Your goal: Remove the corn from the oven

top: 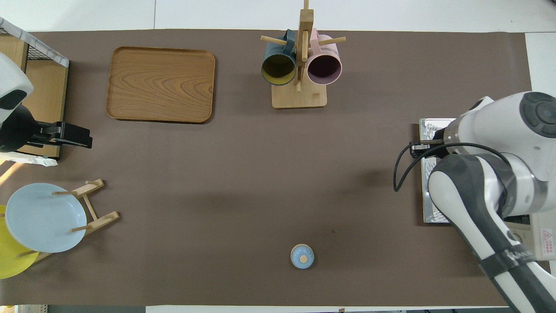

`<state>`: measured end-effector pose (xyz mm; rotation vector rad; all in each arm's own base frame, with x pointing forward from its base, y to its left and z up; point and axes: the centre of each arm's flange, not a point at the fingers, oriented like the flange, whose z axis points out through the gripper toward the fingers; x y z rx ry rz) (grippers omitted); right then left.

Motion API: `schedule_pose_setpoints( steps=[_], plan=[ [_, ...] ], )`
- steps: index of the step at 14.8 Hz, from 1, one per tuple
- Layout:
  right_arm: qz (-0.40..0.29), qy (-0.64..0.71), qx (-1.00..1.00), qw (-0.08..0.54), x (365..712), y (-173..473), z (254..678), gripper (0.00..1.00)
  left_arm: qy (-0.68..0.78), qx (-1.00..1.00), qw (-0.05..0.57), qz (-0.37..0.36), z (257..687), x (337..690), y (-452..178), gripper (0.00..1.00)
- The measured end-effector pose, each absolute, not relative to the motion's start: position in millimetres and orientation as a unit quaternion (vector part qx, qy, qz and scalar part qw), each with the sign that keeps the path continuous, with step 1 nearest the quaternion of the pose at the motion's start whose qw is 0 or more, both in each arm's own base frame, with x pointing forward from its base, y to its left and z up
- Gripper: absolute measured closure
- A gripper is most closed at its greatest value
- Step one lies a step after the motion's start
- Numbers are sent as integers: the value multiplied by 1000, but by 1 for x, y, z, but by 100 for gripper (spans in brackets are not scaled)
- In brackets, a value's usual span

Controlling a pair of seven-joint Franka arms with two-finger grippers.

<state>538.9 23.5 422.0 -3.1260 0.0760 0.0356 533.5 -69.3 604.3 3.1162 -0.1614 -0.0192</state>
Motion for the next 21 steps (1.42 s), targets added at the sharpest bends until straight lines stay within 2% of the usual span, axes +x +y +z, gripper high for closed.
schedule_pose_setpoints(
  steps=[2, 3, 5, 8, 12, 21],
  plan=[
    [15, 49, -999, -6, 532, -12, 434, 44, -52, 999, 11, -6, 604, 534, -69, 0],
    [15, 61, -998, -12, 530, -29, 434, 44, -52, 999, 11, -6, 604, 534, -69, 0],
    [17, 76, -997, -14, 527, -51, 427, 45, -52, 999, 11, -6, 604, 534, -69, 0],
    [9, 74, -997, -13, 524, -49, 410, 47, -52, 999, 11, -6, 604, 533, -70, 0],
    [15, 73, -997, -13, 519, -48, 393, 56, -52, 999, 11, -6, 604, 533, -70, 0],
    [21, 49, -998, -13, 508, -60, 372, 58, -53, 999, 10, -6, 604, 533, -71, 0]
  ],
)
